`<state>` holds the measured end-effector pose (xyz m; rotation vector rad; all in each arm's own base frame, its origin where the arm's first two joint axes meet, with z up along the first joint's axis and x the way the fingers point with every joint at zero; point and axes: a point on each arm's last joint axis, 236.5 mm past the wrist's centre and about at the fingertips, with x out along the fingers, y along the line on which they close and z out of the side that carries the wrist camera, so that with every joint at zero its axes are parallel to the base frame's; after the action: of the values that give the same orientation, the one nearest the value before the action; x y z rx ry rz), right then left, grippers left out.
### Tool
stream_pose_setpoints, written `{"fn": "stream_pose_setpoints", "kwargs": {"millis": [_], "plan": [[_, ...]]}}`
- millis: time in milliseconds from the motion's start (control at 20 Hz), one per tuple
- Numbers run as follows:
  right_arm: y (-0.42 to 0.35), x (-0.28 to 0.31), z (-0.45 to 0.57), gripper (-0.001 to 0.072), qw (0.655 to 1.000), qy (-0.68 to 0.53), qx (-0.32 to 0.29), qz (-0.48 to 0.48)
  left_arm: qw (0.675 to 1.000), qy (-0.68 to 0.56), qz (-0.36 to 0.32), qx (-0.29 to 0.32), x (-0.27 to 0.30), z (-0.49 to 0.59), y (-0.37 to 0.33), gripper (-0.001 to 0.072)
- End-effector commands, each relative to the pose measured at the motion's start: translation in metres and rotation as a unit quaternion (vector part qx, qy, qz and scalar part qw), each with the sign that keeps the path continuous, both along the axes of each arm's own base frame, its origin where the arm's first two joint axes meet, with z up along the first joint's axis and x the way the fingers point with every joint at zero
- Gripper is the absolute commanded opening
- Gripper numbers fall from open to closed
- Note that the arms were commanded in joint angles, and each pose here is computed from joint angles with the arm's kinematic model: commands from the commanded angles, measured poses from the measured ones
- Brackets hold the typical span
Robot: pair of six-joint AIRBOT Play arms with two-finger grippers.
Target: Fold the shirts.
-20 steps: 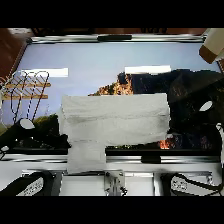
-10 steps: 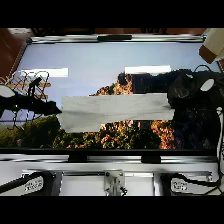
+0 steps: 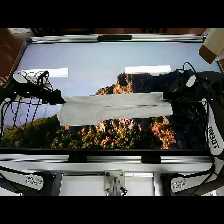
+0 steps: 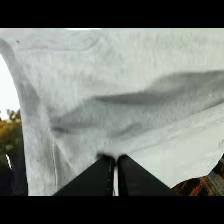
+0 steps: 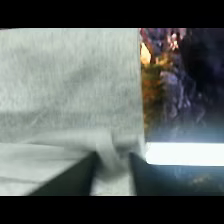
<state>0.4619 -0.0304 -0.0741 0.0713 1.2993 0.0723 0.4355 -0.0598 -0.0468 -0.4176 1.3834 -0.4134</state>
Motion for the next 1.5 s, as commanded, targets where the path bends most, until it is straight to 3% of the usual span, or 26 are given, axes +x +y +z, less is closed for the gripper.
{"fn": "stream_pose_setpoints", "kwargs": {"millis": [0, 50, 150, 350, 700, 750, 800, 850, 900, 1000, 1050, 1100, 1200, 1250, 1450], "plan": [[0.014, -0.008, -0.005, 0.0551, 0.999, 0.023, 0.023, 0.028, 1.0, 0.022, -0.003, -0.006, -0.002, -0.01, -0.001, 0.0457], [0.013, -0.016, -0.002, 0.0551, 0.998, 0.039, 0.024, 0.049, 1.0, 0.025, -0.007, -0.008, -0.004, -0.006, 0.0, 0.0472], [0.004, -0.026, 0.004, 0.0686, 0.996, 0.057, 0.045, 0.044, 0.999, 0.033, -0.018, -0.014, -0.008, 0.003, 0.0, 0.0472], [0.007, -0.01, 0.005, 0.0686, 0.981, 0.035, 0.182, -0.048, 0.999, 0.025, -0.035, -0.024, -0.01, 0.025, -0.008, 0.0462], [0.026, -0.015, -0.041, 0.0675, 0.972, 0.087, 0.208, -0.065, 0.998, -0.018, -0.051, -0.017, -0.011, 0.059, -0.021, 0.0462], [0.032, -0.017, -0.044, 0.0658, 0.971, 0.094, 0.209, -0.062, 0.998, -0.023, -0.056, -0.016, -0.01, 0.062, -0.026, 0.0462], [0.038, -0.017, -0.044, 0.051, 0.972, 0.097, 0.209, -0.056, 0.998, -0.029, -0.061, -0.017, -0.009, 0.065, -0.033, 0.0462], [0.042, -0.017, -0.041, 0.0273, 0.972, 0.096, 0.208, -0.049, 0.997, -0.035, -0.065, -0.021, -0.008, 0.067, -0.041, 0.0462], [0.043, -0.014, -0.034, 0.0114, 0.972, 0.091, 0.211, -0.045, 0.996, -0.042, -0.069, -0.032, -0.006, 0.07, -0.054, 0.0462], [0.045, -0.005, -0.003, 0.0083, 0.975, 0.062, 0.213, -0.024, 0.994, -0.058, -0.069, -0.062, 0.0, 0.08, -0.085, 0.0459], [0.045, 0.0, 0.017, 0.0083, 0.976, 0.039, 0.211, -0.016, 0.993, -0.062, -0.057, -0.081, 0.004, 0.086, -0.105, 0.0422], [0.046, 0.004, 0.042, 0.0083, 0.978, 0.012, 0.209, -0.012, 0.992, -0.064, -0.044, -0.095, 0.007, 0.09, -0.125, 0.0345], [0.053, -0.003, 0.089, 0.0082, 0.979, -0.021, 0.205, 0.006, 0.991, -0.067, -0.038, -0.108, 0.005, 0.091, -0.174, 0.0108], [0.06, -0.014, 0.11, 0.0082, 0.978, -0.026, 0.204, 0.019, 0.99, -0.075, -0.045, -0.112, 0.001, 0.088, -0.202, 0.0033], [0.087, -0.059, 0.185, 0.0082, 0.978, -0.048, 0.197, 0.055, 0.986, -0.076, -0.068, -0.133, -0.036, 0.06, -0.317, 0.0032]]}}
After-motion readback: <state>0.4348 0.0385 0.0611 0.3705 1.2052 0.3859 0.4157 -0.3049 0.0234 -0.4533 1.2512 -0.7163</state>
